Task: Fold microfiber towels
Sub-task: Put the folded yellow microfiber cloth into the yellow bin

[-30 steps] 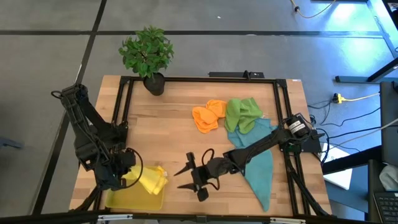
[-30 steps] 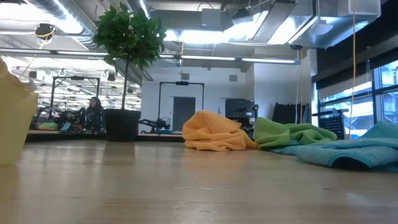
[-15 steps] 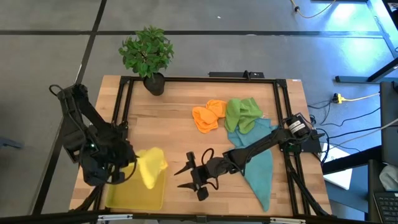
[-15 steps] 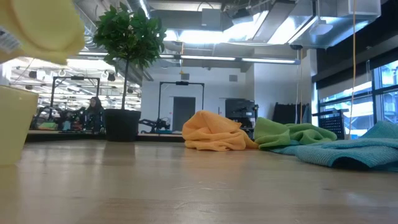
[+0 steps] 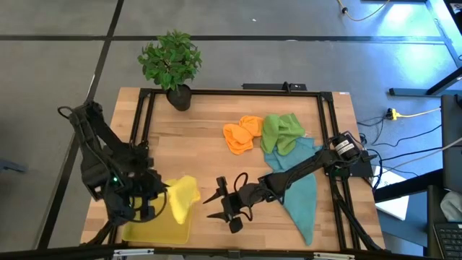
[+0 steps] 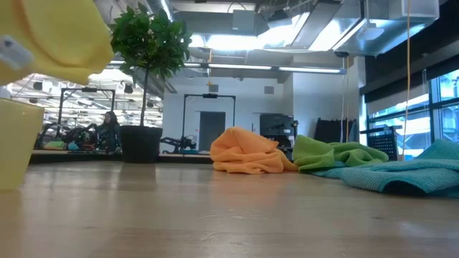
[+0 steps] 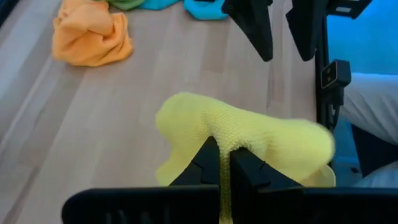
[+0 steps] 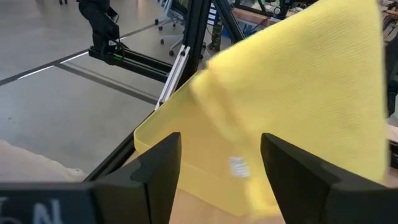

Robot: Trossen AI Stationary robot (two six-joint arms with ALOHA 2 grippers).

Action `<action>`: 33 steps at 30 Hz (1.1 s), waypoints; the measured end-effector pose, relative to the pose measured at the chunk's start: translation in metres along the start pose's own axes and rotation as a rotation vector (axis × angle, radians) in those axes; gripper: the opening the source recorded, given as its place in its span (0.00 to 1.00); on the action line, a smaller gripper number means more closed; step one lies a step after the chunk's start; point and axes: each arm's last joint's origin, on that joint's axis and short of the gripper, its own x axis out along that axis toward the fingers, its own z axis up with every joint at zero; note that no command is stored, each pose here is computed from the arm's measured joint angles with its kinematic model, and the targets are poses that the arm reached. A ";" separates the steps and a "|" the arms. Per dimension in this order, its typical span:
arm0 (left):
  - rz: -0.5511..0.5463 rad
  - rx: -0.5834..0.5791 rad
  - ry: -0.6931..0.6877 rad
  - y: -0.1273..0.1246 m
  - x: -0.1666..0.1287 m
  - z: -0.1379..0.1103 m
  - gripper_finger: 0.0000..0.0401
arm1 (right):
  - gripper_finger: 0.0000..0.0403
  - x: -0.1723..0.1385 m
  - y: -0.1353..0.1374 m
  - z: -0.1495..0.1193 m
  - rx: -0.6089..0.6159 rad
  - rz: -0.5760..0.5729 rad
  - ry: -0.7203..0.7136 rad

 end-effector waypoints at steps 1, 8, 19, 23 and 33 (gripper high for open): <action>0.002 0.005 0.006 -0.003 0.002 -0.001 0.00 | 0.55 0.000 0.000 0.000 0.000 0.000 0.000; 0.016 0.020 0.033 -0.026 0.017 -0.014 0.00 | 0.55 0.000 0.000 0.000 -0.001 0.000 0.000; 0.110 0.039 0.330 -0.052 0.040 -0.054 0.00 | 0.55 0.000 0.000 0.000 -0.001 0.000 0.000; 0.148 0.012 0.433 -0.052 0.038 -0.064 0.00 | 0.55 0.000 0.000 0.000 -0.001 0.001 0.001; 0.133 0.021 0.267 -0.050 0.014 -0.020 0.00 | 0.55 -0.001 0.005 0.001 -0.117 0.007 -0.007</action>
